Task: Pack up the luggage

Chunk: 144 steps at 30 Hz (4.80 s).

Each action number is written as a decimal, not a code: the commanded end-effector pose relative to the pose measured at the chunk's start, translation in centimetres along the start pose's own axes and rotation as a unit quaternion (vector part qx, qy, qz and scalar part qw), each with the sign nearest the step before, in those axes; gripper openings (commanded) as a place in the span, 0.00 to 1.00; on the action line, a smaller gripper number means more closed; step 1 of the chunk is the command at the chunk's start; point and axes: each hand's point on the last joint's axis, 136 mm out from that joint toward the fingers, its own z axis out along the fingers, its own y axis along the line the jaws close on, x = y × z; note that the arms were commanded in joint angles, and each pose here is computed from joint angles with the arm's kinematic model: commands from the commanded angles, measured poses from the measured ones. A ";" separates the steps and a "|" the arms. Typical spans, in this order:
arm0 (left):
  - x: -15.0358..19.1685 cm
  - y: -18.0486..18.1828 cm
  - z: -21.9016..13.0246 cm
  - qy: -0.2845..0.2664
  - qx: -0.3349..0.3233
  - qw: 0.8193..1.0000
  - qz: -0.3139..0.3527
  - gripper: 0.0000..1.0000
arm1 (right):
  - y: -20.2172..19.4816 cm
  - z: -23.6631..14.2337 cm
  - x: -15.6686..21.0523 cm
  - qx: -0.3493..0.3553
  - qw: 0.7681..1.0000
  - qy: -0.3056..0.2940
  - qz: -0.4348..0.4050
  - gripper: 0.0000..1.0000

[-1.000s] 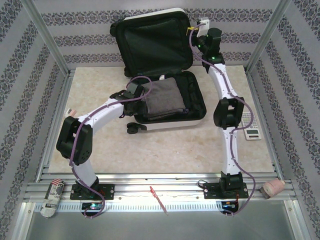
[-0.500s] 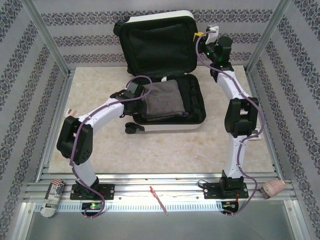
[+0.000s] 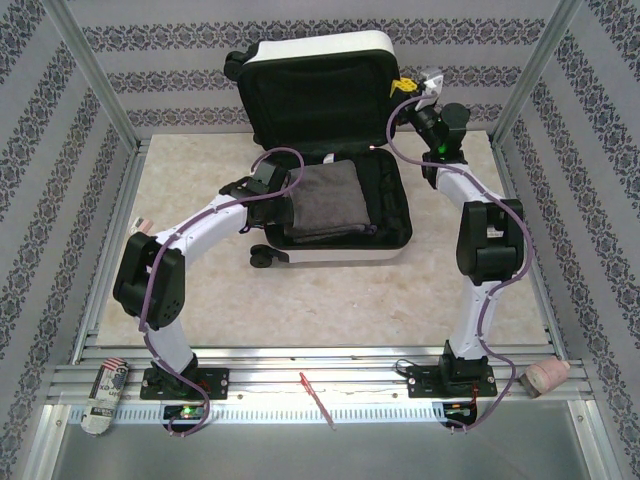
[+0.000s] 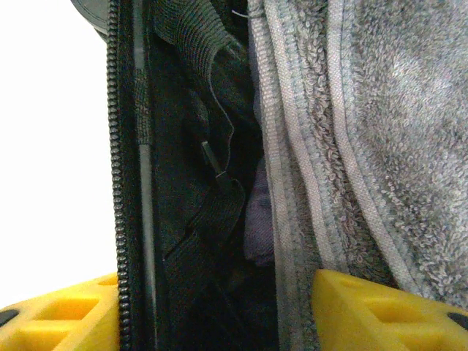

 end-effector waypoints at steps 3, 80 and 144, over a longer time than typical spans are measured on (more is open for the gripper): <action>-3.3 -0.5 -3.6 -0.068 0.022 0.997 -0.006 0.59 | 1.5 -2.1 -4.1 -0.023 0.998 -0.055 -0.013 0.00; -10.0 10.7 -14.0 -0.194 -0.036 0.979 -0.042 0.73 | 3.8 -21.0 0.8 0.162 0.930 0.252 0.213 0.87; -1.1 -0.1 -16.1 -0.280 0.074 0.957 -0.030 0.74 | -4.3 -5.9 13.3 0.106 0.849 0.375 0.358 0.68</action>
